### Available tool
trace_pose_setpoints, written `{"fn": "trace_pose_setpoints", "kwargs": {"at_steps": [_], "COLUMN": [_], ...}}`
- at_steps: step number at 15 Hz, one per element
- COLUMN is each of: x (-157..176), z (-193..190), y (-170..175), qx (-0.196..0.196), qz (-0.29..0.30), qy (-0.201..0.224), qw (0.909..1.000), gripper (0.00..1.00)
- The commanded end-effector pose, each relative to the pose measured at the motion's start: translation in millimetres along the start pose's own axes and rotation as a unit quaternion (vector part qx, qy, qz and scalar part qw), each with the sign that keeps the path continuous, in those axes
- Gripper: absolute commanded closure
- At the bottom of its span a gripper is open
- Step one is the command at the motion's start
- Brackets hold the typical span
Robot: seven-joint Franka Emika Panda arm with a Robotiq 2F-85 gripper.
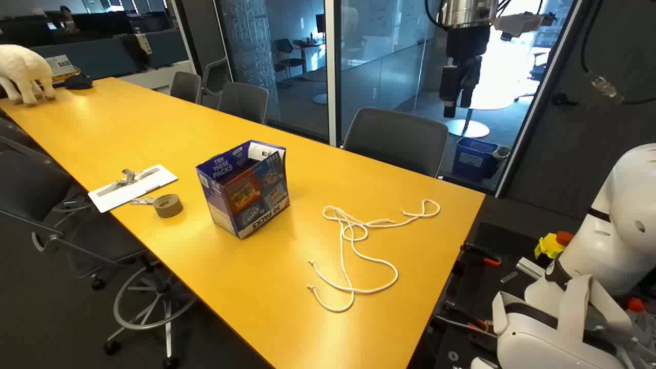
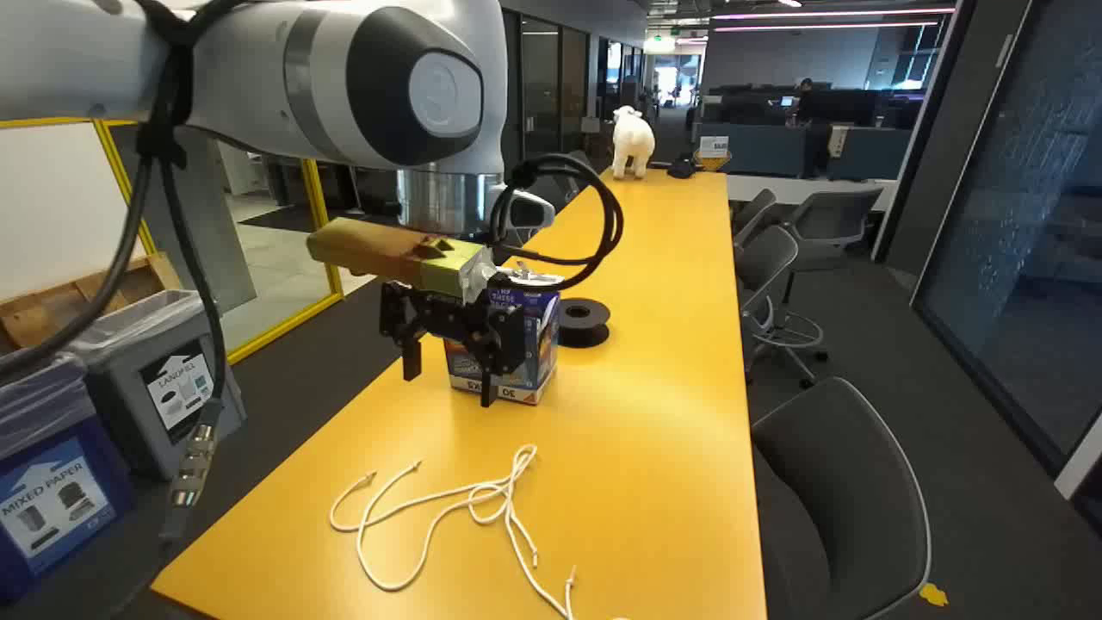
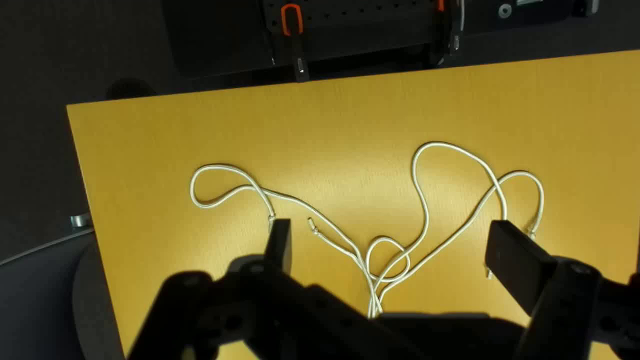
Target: Put the two white ropes inside the blue box
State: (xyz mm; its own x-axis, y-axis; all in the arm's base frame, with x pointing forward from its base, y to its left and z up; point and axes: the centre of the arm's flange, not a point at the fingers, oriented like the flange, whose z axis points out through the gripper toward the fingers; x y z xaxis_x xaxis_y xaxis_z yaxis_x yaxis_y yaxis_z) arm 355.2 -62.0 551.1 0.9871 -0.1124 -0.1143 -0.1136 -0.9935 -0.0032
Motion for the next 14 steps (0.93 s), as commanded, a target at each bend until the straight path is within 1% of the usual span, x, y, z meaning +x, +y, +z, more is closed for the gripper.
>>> {"fn": "trace_pose_setpoints", "kwargs": {"at_steps": [1, 4, 7, 9, 11, 14], "x": [0.1, -1.5, 3.2, 22.5, 45.6, 89.3], "z": [-2.0, -8.1, -4.9, 10.2, 31.0, 74.1], "y": [0.1, 0.3, -0.2, -4.2, -9.6, -16.3], "qx": [0.0, 0.0, 0.0, 0.003, 0.005, 0.001], "qz": [0.0, 0.0, -0.002, -0.015, -0.027, -0.035], "qy": [0.002, 0.01, 0.006, -0.005, -0.006, 0.004], "qw": [1.0, 1.0, 1.0, 0.9999, 0.9996, 0.9994], "gripper": [0.0, 0.0, 0.0, 0.0, 0.0, 0.0]}}
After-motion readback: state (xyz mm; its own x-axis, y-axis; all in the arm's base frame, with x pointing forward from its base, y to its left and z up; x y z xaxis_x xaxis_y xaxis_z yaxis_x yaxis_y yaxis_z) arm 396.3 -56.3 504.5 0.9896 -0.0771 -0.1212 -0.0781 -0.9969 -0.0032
